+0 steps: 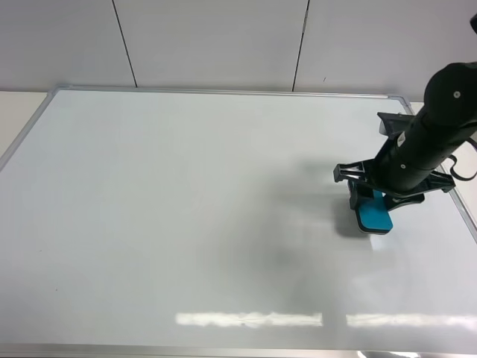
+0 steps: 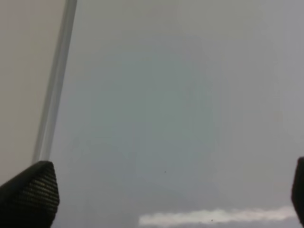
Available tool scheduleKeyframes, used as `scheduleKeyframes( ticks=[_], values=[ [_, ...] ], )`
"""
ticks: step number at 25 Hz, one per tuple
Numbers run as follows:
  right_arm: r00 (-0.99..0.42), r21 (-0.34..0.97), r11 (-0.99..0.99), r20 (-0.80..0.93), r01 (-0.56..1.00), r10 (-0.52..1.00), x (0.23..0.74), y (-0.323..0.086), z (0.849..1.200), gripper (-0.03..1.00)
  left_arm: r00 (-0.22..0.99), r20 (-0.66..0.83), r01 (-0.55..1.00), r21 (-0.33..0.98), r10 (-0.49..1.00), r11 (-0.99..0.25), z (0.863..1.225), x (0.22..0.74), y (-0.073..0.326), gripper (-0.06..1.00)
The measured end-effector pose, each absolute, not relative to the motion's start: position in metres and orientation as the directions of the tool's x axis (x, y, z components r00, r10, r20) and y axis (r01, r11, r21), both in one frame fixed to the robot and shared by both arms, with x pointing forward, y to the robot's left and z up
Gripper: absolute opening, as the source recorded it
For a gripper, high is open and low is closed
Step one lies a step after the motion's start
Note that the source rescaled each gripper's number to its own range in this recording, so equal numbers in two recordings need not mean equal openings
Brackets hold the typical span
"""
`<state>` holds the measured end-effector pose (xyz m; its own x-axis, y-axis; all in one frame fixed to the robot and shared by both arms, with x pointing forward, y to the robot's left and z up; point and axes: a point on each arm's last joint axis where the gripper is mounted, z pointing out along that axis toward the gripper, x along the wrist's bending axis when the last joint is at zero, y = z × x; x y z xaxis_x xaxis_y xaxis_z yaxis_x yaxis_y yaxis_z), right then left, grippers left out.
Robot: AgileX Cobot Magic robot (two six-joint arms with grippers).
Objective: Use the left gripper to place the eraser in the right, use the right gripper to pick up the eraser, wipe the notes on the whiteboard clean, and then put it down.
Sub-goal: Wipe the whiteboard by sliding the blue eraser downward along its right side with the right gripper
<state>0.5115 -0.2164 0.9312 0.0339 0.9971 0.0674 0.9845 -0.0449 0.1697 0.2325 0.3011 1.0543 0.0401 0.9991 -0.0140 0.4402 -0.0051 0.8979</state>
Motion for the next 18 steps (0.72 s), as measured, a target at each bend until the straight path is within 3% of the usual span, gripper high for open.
scheduleKeyframes(
  ticks=[11,18],
  values=[
    [0.075,0.193,-0.091,0.090,0.977,0.993,0.474,-0.227,0.919,0.01,0.039,-0.013,0.440,0.898,0.999,-0.006,1.054,0.233,0.301,1.00],
    [0.014,0.204,-0.026,0.058,0.979,0.998,0.472,-0.224,0.919,0.01,0.039,-0.013,0.440,0.898,0.999,-0.006,1.054,0.233,0.301,1.00]
  ],
)
